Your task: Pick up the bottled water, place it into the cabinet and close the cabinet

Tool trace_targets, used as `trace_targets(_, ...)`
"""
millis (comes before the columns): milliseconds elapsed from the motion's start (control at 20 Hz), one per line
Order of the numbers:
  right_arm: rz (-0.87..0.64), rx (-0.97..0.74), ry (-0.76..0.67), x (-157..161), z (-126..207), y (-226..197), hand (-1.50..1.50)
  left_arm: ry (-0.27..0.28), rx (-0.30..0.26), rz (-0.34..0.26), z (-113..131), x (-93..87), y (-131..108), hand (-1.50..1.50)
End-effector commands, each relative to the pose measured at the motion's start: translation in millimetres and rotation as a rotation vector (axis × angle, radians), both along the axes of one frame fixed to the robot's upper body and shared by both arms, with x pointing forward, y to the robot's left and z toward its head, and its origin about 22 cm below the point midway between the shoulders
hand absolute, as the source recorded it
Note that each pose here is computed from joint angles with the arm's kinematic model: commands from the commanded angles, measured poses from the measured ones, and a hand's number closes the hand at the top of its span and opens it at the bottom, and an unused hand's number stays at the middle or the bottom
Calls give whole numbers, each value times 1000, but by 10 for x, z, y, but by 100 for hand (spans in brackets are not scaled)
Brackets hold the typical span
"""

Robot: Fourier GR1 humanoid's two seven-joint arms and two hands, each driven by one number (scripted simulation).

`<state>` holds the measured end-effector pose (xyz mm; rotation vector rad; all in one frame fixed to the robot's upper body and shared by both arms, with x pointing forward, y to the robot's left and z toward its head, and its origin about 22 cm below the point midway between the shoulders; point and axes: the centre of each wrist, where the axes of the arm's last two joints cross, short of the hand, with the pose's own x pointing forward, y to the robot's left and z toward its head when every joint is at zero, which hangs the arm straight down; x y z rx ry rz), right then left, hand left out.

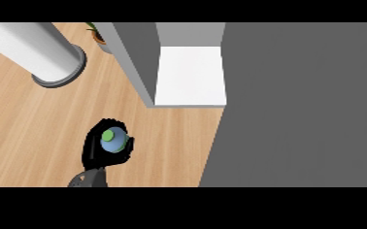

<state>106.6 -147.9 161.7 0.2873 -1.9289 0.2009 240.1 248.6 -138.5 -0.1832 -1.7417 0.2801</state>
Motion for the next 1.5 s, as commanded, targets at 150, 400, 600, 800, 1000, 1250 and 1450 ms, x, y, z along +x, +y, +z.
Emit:
trace_targets(150, -30, -18, -55, -132, 195, -94, -150, -5, -12, -79, 404, 42, -93, 150)
trace_targets(400, -27, -15, -42, -154, 160, -40, -150, 3, -72, -98, 641, -79, -457, 150)
trace_targets(600, -38, 6, -55, -143, 129, -27, -150, -27, -51, -91, 852, 15, -597, 150)
trace_targets(800, -14, -7, -43, -224, 172, -37, -150, -60, -21, -97, 1141, 147, -752, 150)
trace_targets(1000, -22, 6, -55, -286, 182, -154, -150, -73, -16, -99, 1377, 92, -906, 150)
trace_targets(1250, -25, 6, -61, -177, 174, -131, -150, -49, 18, -102, 1616, 349, -1204, 150)
trace_targets(1450, -26, 6, -52, -145, 138, -139, -150, -85, 50, -102, 1861, 576, -1312, 150)
